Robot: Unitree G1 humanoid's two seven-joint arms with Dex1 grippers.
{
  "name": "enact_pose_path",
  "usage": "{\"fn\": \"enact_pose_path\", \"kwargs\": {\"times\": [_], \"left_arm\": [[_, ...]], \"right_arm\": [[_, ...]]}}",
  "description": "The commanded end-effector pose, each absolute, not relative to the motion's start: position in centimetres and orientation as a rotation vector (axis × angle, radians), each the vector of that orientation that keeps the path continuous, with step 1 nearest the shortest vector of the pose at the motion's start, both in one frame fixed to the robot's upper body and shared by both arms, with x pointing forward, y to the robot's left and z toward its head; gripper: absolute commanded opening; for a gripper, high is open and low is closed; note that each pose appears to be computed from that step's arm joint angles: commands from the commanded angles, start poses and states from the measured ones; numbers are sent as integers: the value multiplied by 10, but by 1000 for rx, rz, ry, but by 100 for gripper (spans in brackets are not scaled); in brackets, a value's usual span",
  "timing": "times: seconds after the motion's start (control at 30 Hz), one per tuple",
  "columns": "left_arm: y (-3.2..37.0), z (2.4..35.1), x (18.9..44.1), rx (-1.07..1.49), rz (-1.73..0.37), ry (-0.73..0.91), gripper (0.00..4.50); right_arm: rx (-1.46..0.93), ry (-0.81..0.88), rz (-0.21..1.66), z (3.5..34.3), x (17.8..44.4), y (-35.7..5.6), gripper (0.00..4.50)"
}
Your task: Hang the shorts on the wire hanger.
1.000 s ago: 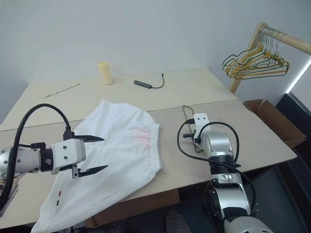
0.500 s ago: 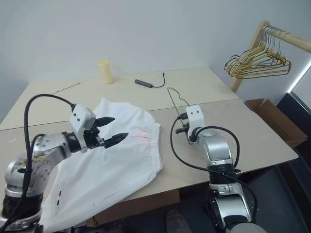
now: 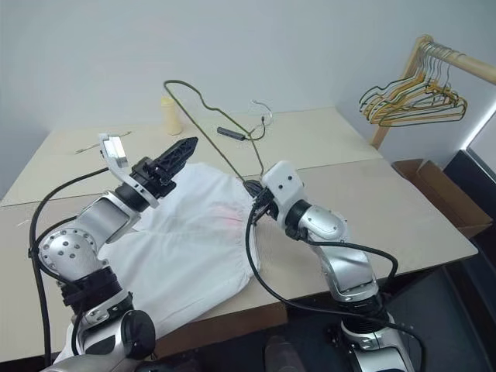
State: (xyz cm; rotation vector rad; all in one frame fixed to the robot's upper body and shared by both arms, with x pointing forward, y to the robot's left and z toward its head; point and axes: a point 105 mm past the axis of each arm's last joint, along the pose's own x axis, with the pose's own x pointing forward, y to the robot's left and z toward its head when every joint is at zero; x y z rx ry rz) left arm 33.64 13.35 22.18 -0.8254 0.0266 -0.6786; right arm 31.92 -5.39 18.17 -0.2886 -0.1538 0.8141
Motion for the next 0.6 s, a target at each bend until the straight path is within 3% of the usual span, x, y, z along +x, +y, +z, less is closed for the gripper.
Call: {"fn": "enact_pose_path", "kwargs": {"times": [0.03,0.13,0.23,0.6], "left_arm": [[128,239,330,-795,-724,-30,450],[126,241,328,-774,-738,-35,450],[125,241,329,-757,-731,-33,391],[127,237,340,-754,-667,-21,17]], "right_arm": [[-340,-295,864,203,305,-48,2],[-364,-320,891,201,300,-45,2],[-415,-329,887,195,301,-44,0],[-505,-378,804,191,309,-47,0]]}}
